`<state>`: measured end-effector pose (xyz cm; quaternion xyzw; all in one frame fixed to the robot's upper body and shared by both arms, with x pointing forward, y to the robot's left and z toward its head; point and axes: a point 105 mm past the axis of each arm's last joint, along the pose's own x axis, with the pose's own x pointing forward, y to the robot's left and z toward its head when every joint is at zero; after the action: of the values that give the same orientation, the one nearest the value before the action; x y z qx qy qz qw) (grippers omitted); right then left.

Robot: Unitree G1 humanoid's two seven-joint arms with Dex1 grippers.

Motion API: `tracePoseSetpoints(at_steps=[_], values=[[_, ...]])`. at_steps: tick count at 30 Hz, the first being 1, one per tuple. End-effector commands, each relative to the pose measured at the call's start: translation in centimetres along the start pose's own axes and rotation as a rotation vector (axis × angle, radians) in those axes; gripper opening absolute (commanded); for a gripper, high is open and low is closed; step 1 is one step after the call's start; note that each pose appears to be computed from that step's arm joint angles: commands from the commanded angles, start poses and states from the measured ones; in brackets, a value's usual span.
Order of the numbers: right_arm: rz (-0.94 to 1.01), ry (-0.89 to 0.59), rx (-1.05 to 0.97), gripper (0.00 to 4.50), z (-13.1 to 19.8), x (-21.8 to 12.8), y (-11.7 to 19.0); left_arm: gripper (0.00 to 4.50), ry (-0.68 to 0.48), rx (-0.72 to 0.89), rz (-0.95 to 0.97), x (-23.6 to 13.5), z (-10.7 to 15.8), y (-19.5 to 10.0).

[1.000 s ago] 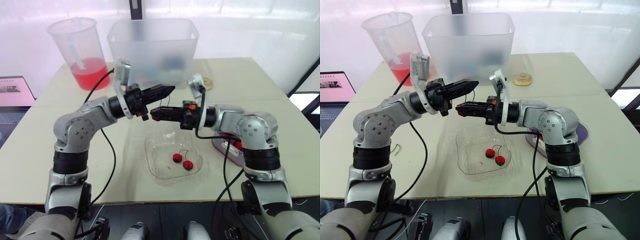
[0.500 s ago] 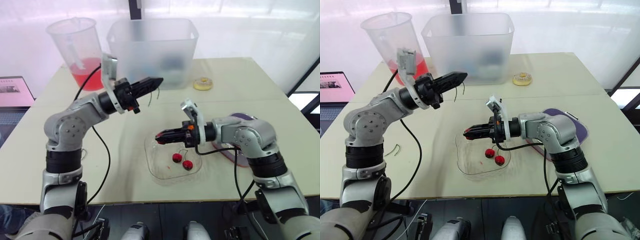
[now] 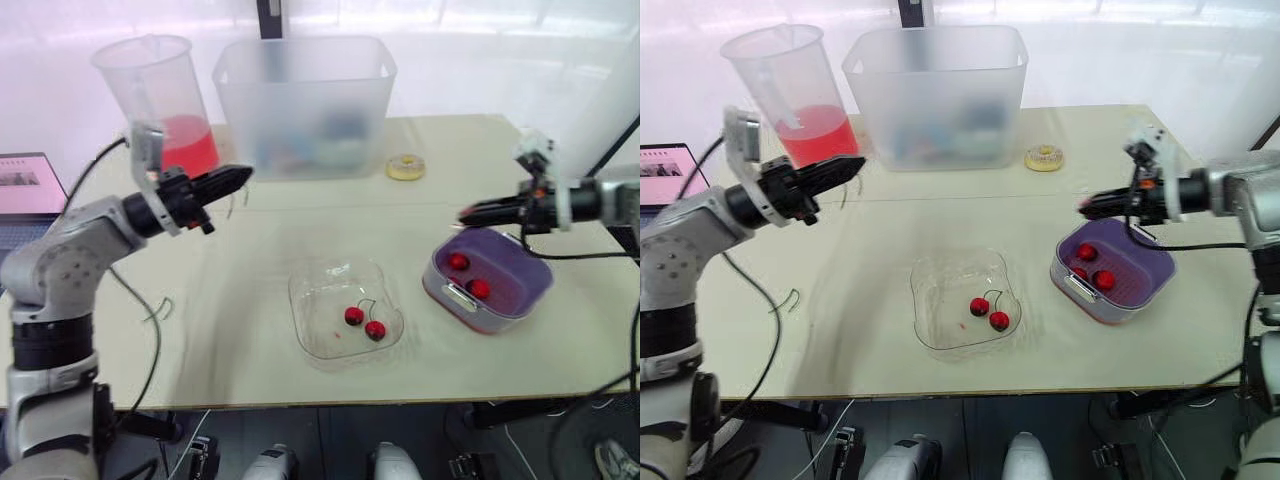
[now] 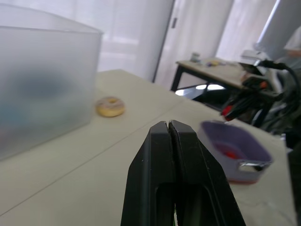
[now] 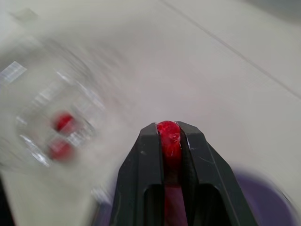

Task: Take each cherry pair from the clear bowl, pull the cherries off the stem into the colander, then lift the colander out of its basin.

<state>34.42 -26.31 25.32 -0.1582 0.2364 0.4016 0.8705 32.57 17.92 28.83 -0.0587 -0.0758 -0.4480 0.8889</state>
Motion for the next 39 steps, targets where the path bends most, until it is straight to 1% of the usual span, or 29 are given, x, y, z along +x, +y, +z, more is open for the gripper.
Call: tracePoseSetpoints(at_steps=[1,3,5,7,9,10,11,12,14,17,20,23,25,28,31,35,36,38,39], values=[[-0.048,0.129,-0.06,0.01,-2.4,-0.2,-1.0,0.0,-0.01,0.071,0.005,-1.5,0.8,-0.2],[-0.068,0.196,-0.065,0.01,-4.2,0.1,-1.6,0.0,0.007,0.076,0.009,-1.9,0.3,-0.2],[-0.061,0.192,-0.047,0.01,-4.7,0.7,-1.8,0.0,0.012,0.077,0.008,-2.2,-0.1,-0.2],[-0.054,0.182,-0.038,1.06,-4.7,1.1,-1.8,0.0,0.016,0.08,0.007,-2.3,-0.3,-0.2],[-0.071,0.217,-0.072,1.86,-5.2,1.2,-2.2,0.0,0.027,0.084,0.017,-2.4,-0.7,0.0],[-0.082,0.225,-0.093,2.46,-5.1,1.2,-2.4,0.0,0.036,0.084,0.017,-2.5,-1.0,0.0],[-0.089,0.225,-0.103,2.9,-4.9,1.2,-2.6,0.0,0.042,0.084,0.016,-2.5,-1.1,0.0],[-0.087,0.216,-0.109,3.47,-4.5,1.0,-2.6,0.0,0.045,0.077,0.022,-2.6,-1.3,0.0],[-0.068,0.196,-0.128,4.45,-3.5,0.6,-2.3,0.0,0.061,0.057,0.042,-2.9,-1.7,0.1],[-0.031,0.153,-0.149,4.45,-1.7,0.2,-1.6,0.0,0.098,-0.007,0.066,-3.6,-2.4,0.1],[0.045,0.08,-0.198,4.45,1.0,0.5,0.1,0.0,0.123,-0.086,0.083,-4.4,-3.0,-0.1],[0.23,-0.041,-0.26,4.45,4.6,0.9,4.1,0.0,0.121,-0.249,0.105,-5.3,-3.4,-0.1],[0.353,-0.11,-0.296,4.45,6.6,1.0,7.2,0.0,0.194,-0.366,0.172,-6.6,-5.3,0.4],[0.452,-0.156,-0.341,4.45,7.9,0.9,10.0,0.0,0.338,-0.449,0.303,-8.9,-8.4,1.3],[0.526,-0.2,-0.378,4.45,8.8,0.4,12.1,0.0,0.396,-0.51,0.388,-11.3,-10.1,1.9],[0.571,-0.187,-0.401,4.45,8.4,0.7,13.3,0.0,0.41,-0.566,0.468,-13.6,-11.5,2.7],[0.584,-0.191,-0.402,4.45,8.4,0.8,13.6,0.0,0.392,-0.585,0.475,-13.8,-11.7,2.9],[0.598,-0.205,-0.407,4.45,8.7,1.0,14.1,0.0,0.3,-0.665,0.496,-14.1,-12.0,3.8],[0.602,-0.208,-0.409,4.45,8.8,1.1,14.2,0.0,0.277,-0.683,0.518,-14.4,-12.3,4.3]])
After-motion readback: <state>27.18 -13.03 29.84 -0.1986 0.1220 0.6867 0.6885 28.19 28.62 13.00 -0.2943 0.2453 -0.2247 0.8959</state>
